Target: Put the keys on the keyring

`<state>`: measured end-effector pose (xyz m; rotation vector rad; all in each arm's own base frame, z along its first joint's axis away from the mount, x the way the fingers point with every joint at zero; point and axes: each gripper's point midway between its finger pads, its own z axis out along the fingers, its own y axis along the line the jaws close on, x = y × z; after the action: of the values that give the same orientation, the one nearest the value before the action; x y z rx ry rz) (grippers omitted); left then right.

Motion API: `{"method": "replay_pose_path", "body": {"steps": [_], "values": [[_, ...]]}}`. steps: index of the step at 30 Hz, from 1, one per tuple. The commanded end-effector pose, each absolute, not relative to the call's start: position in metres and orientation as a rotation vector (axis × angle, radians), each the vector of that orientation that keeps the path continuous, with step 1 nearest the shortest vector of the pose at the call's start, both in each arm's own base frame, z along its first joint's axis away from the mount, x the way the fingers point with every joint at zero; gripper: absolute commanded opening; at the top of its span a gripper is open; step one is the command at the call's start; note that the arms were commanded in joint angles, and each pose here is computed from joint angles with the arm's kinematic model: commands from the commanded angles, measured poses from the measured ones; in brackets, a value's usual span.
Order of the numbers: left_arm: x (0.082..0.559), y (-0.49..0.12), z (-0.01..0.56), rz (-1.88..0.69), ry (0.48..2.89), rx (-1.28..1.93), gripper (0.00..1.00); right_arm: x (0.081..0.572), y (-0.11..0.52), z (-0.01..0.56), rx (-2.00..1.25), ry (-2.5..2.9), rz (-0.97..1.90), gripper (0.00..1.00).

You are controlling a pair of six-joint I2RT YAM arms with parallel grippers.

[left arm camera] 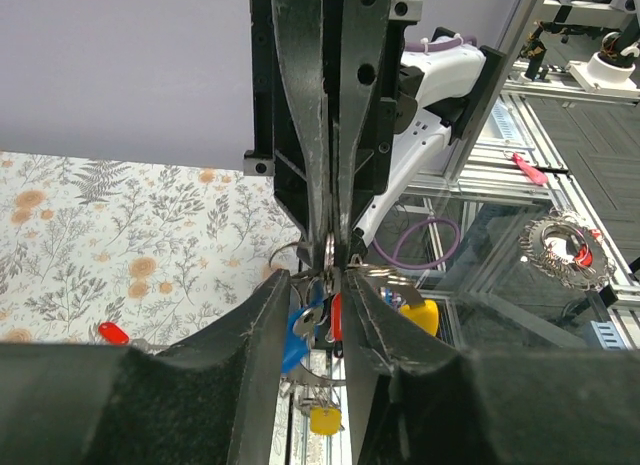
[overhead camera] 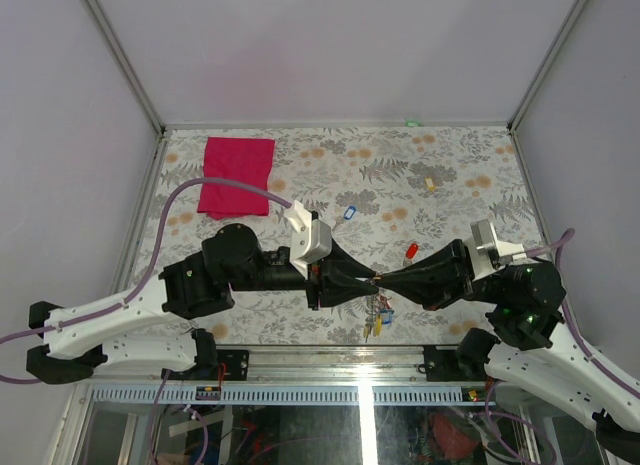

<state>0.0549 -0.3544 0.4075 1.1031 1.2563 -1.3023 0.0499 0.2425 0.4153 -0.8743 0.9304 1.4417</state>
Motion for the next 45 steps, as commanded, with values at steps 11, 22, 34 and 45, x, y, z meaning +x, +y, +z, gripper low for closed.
{"method": "replay_pose_path", "body": {"steps": [11,22,34,45], "values": [[0.052,-0.346,0.439,-1.322,1.159,1.042,0.27,0.045,0.231,0.435,-0.854,0.856,1.405,0.0],[0.054,-0.353,0.431,-1.318,1.183,1.06,0.25,0.043,0.226,0.442,-0.835,0.835,1.402,0.0],[0.054,-0.354,0.432,-1.317,1.18,1.063,0.09,0.046,0.232,0.433,-0.852,0.862,1.409,0.0],[0.056,-0.35,0.418,-1.26,1.3,1.122,0.0,0.055,0.222,0.427,-0.858,0.933,1.281,0.21]]}}
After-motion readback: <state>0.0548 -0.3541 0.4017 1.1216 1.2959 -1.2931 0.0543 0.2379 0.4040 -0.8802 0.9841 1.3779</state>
